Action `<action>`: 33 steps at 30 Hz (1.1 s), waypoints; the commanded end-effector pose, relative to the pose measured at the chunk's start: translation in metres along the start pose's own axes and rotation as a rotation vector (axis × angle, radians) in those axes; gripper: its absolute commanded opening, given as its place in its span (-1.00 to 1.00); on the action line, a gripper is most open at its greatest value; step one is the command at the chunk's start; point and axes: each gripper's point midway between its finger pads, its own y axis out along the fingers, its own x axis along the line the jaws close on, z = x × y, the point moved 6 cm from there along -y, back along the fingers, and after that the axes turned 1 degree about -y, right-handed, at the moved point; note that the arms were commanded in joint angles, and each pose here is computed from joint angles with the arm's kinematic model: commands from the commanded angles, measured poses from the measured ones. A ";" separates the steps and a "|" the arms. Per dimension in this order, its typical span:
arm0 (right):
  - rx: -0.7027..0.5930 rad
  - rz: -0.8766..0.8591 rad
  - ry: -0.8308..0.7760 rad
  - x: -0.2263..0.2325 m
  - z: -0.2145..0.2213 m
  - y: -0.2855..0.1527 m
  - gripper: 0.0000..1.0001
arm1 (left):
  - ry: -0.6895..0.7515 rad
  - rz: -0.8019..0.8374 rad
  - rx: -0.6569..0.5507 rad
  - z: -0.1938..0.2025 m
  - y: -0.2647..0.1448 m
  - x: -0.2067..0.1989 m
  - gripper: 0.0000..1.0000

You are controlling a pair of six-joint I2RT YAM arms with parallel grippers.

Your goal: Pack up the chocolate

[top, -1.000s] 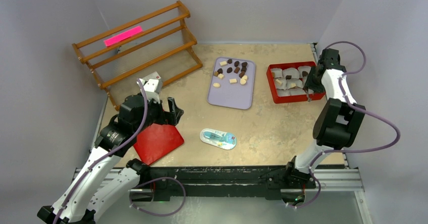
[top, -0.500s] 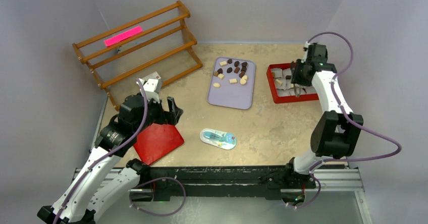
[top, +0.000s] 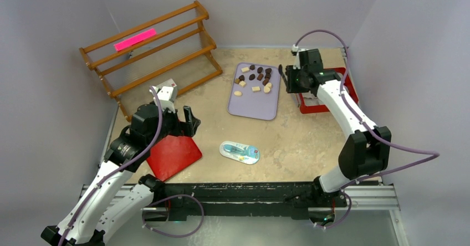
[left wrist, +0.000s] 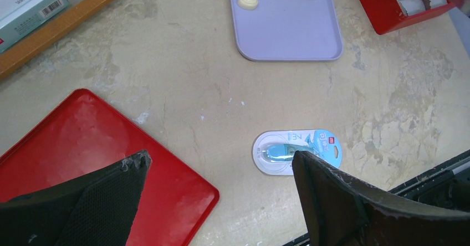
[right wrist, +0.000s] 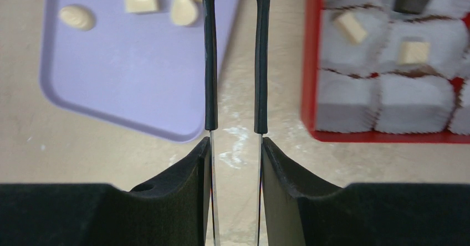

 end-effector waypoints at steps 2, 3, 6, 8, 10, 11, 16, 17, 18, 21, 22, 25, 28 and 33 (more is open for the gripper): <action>-0.044 -0.011 -0.034 0.026 -0.004 -0.004 -0.25 | 0.017 0.008 -0.032 -0.007 0.000 -0.001 1.00; -0.038 -0.011 -0.043 0.030 -0.001 -0.002 -0.24 | 0.017 0.010 -0.032 -0.007 0.000 -0.002 1.00; -0.007 -0.008 -0.056 0.037 0.006 0.009 -0.23 | 0.017 0.010 -0.035 -0.007 0.000 -0.002 1.00; 0.016 -0.008 -0.071 0.042 0.010 0.015 -0.23 | 0.017 0.011 -0.037 -0.007 -0.001 -0.002 1.00; 0.033 0.008 -0.091 0.044 0.012 0.020 -0.21 | 0.016 0.013 -0.043 -0.008 -0.002 -0.002 1.00; 0.040 0.009 -0.096 0.045 0.013 0.022 -0.20 | 0.016 0.013 -0.045 -0.008 -0.002 -0.002 1.00; 0.082 -0.020 -0.110 0.054 0.021 0.035 -0.17 | 0.017 0.010 -0.040 -0.008 -0.001 -0.002 1.00; 0.092 -0.020 -0.114 0.055 0.023 0.037 -0.17 | 0.016 0.006 -0.041 -0.008 -0.002 -0.001 1.00; 0.103 -0.023 -0.119 0.057 0.025 0.040 -0.17 | 0.017 0.006 -0.043 -0.008 -0.002 -0.001 1.00; 0.132 -0.021 -0.133 0.060 0.029 0.046 -0.16 | 0.016 0.005 -0.047 -0.008 -0.003 -0.001 1.00; 0.137 -0.015 -0.135 0.060 0.029 0.047 -0.16 | 0.016 0.007 -0.050 -0.009 -0.004 -0.001 1.00; 0.148 0.000 -0.142 0.059 0.030 0.048 -0.16 | 0.016 0.006 -0.049 -0.008 -0.003 -0.001 1.00; 0.148 0.017 -0.146 0.057 0.030 0.048 -0.18 | 0.017 0.011 -0.049 -0.008 -0.003 -0.002 1.00; 0.166 0.019 -0.149 0.058 0.033 0.052 -0.19 | 0.016 0.012 -0.054 -0.009 -0.004 -0.002 1.00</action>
